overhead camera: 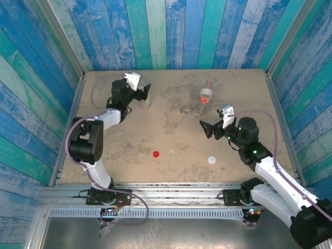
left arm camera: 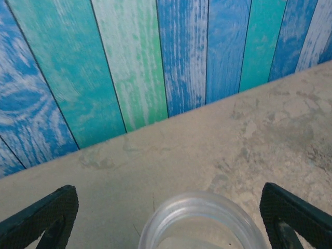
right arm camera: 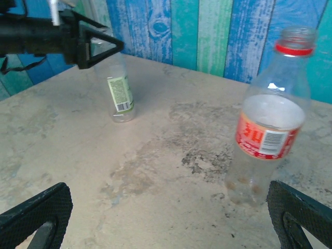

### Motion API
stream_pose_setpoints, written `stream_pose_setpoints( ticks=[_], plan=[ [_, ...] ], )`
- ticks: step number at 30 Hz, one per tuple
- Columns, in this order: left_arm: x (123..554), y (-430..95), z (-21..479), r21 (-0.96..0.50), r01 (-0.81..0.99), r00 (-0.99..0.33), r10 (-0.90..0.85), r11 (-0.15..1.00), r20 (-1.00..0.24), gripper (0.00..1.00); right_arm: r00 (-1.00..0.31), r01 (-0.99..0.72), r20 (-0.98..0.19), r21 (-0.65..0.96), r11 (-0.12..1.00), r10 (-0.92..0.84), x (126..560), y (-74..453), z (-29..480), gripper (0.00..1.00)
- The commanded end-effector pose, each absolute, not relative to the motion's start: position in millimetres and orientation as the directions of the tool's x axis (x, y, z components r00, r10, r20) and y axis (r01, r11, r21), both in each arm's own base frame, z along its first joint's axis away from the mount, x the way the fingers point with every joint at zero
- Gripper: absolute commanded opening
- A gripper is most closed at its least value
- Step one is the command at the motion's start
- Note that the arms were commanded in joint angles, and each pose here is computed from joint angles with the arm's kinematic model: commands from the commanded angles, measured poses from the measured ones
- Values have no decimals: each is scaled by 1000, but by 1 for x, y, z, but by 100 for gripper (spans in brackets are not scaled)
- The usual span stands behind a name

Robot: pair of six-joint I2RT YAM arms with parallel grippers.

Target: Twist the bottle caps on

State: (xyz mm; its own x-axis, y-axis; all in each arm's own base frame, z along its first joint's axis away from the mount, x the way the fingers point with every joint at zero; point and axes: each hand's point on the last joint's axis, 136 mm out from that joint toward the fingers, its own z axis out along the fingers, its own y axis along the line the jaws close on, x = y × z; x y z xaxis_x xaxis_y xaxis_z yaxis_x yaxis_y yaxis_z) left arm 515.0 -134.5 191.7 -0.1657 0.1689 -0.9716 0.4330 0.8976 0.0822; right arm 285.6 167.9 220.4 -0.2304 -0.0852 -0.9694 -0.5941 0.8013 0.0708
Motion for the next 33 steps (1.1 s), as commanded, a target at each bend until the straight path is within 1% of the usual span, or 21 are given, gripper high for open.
stream_pose_setpoints(
  ticks=[1, 4, 11, 15, 17, 18, 20, 22, 27, 32, 33],
  plan=[
    [518, -141, 150, 44, 480, -297, 209, 876, -932, 94, -192, -619, -975, 32, 785, -111, 285, 179, 234, 100],
    [521, -141, 144, 38, 493, -331, 227, 869, -916, 97, -185, -639, -975, 25, 769, -122, 284, 186, 237, 100],
    [514, -139, 120, 56, 524, -419, 315, 850, -851, 95, -176, -657, -975, 14, 754, -136, 286, 196, 240, 100],
    [511, -141, 113, 57, 547, -430, 340, 835, -836, 95, -181, -659, -974, 14, 752, -140, 289, 199, 239, 100],
    [510, -142, 111, 58, 555, -432, 347, 830, -832, 97, -184, -658, -973, 15, 753, -142, 292, 200, 238, 100],
    [510, -143, 110, 56, 560, -431, 348, 827, -833, 100, -185, -660, -972, 15, 751, -143, 292, 201, 237, 100],
    [508, -146, 110, 53, 575, -425, 354, 816, -833, 96, -189, -658, -972, 19, 753, -141, 293, 201, 237, 100],
    [507, -146, 110, 56, 580, -420, 357, 813, -834, 87, -189, -659, -972, 19, 752, -142, 294, 203, 237, 100],
    [501, -151, 117, 48, 601, -396, 349, 798, -849, 75, -196, -655, -971, 24, 756, -139, 299, 204, 238, 100],
    [493, -157, 129, 30, 619, -365, 321, 785, -874, 67, -206, -652, -971, 44, 757, -121, 303, 207, 241, 100],
    [491, -159, 131, 26, 623, -361, 316, 782, -877, 66, -211, -649, -971, 49, 759, -117, 303, 207, 241, 100]
  ],
)
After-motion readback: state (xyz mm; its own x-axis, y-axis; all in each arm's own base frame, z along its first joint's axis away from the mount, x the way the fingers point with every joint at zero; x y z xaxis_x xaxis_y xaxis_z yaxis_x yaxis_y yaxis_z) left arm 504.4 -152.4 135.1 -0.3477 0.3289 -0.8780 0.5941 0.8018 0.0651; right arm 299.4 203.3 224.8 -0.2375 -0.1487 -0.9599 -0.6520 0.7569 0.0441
